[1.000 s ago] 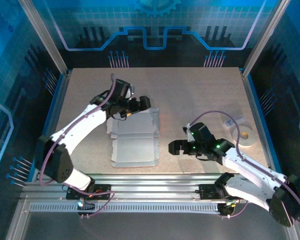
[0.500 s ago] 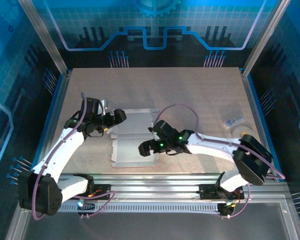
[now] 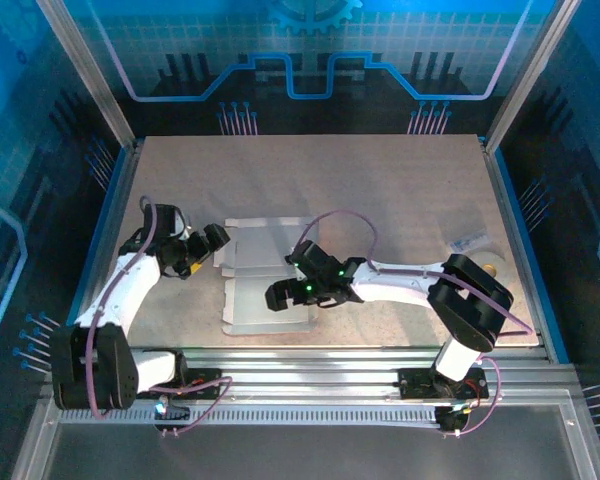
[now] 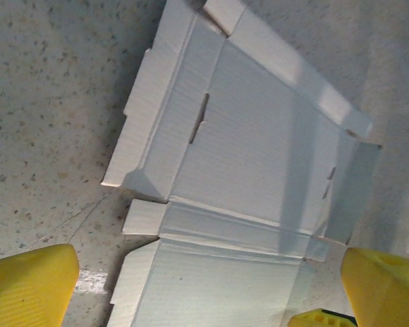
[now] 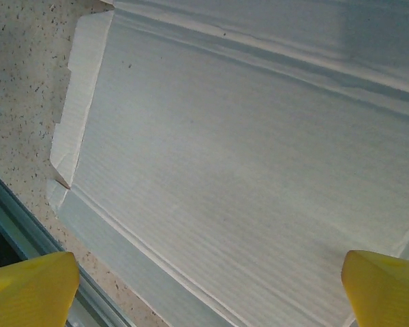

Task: Fold the paper box

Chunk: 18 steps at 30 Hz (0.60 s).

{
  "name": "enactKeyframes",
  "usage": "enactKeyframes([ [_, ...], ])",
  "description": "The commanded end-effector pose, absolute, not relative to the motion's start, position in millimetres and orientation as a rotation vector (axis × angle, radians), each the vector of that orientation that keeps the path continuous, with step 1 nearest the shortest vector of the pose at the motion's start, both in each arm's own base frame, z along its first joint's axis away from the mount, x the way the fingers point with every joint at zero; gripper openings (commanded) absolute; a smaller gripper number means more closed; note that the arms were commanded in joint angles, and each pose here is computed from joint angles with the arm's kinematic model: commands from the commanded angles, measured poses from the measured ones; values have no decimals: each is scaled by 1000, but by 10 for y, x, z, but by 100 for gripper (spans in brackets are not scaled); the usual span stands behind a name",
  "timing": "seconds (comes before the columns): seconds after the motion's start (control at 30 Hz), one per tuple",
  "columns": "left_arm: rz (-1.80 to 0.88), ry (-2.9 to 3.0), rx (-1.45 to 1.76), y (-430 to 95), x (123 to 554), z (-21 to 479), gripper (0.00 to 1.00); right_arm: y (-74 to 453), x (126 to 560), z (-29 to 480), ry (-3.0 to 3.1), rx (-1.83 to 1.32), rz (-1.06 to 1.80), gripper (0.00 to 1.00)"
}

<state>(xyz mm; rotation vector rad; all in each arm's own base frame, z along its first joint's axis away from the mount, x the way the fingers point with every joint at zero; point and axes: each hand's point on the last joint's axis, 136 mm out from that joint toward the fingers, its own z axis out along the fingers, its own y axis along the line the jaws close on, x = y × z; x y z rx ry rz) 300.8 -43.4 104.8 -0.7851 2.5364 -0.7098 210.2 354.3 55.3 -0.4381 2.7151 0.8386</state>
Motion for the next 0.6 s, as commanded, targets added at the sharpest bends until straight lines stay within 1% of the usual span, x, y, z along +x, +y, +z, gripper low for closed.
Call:
enactKeyframes([
  [0.0,-666,2571,-773,-373,3088,970,99,3436,2031,432,2753,-414,818,100],
  [0.07,-666,2612,-779,-382,3108,881,99,3333,1994,362,2772,-403,794,100],
  [0.27,-645,2681,-787,-371,3217,670,91,3070,1940,275,2802,-362,753,100],
  [0.43,-653,2704,-738,-456,3342,606,85,2864,1896,259,2822,-395,674,100],
  [0.57,-538,2791,-654,-546,3352,524,81,2640,1901,288,2830,-406,551,100],
])
